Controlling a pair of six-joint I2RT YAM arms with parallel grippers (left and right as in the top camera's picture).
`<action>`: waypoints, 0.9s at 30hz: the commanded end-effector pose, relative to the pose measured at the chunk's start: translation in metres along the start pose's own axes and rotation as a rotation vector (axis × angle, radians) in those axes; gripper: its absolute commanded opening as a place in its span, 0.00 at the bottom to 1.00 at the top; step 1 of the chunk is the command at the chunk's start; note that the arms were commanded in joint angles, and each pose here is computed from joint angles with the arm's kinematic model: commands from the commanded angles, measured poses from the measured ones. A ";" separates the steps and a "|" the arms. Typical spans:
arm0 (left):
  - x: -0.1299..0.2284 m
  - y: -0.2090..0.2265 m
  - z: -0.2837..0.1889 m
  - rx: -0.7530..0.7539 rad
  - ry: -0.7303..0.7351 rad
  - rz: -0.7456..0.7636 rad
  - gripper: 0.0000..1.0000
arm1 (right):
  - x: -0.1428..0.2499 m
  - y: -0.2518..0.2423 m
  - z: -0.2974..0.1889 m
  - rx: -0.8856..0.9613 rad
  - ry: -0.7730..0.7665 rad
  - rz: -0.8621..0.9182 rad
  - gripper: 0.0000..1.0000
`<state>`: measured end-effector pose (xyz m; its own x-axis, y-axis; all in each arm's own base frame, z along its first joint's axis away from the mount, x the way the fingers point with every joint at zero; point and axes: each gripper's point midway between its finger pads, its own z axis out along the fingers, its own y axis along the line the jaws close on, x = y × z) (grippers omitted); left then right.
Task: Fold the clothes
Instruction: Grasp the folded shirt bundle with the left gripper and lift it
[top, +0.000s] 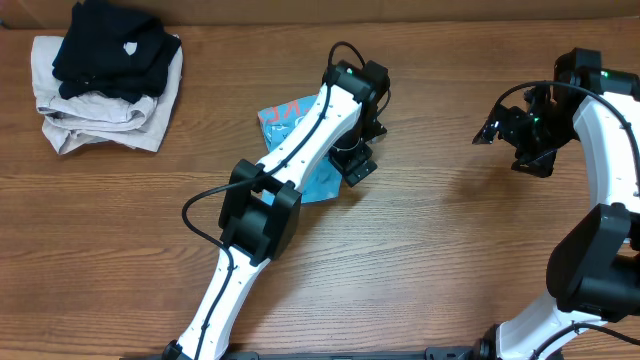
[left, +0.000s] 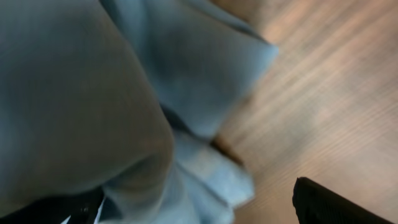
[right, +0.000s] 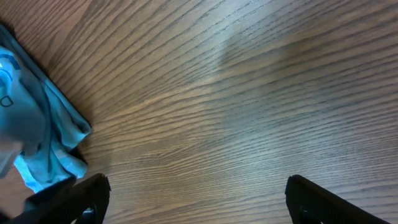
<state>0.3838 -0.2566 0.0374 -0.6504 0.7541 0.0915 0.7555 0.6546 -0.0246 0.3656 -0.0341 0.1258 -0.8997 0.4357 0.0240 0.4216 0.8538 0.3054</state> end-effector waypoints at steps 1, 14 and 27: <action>0.003 0.015 0.013 -0.092 0.015 -0.034 0.98 | -0.004 0.005 -0.009 -0.016 -0.030 -0.016 0.94; -0.003 0.032 0.049 -0.189 -0.010 -0.115 0.18 | -0.006 0.006 -0.010 -0.018 -0.041 -0.019 0.94; 0.010 0.112 -0.054 -0.395 -0.097 -0.374 0.04 | -0.006 0.005 -0.010 -0.018 -0.040 -0.019 0.94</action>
<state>0.4193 -0.2124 0.0326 -0.7927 0.6037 0.0845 0.6012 0.7514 0.2718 0.3676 -0.0345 0.1259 -0.8999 0.4358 0.0155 0.4190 0.8543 0.3076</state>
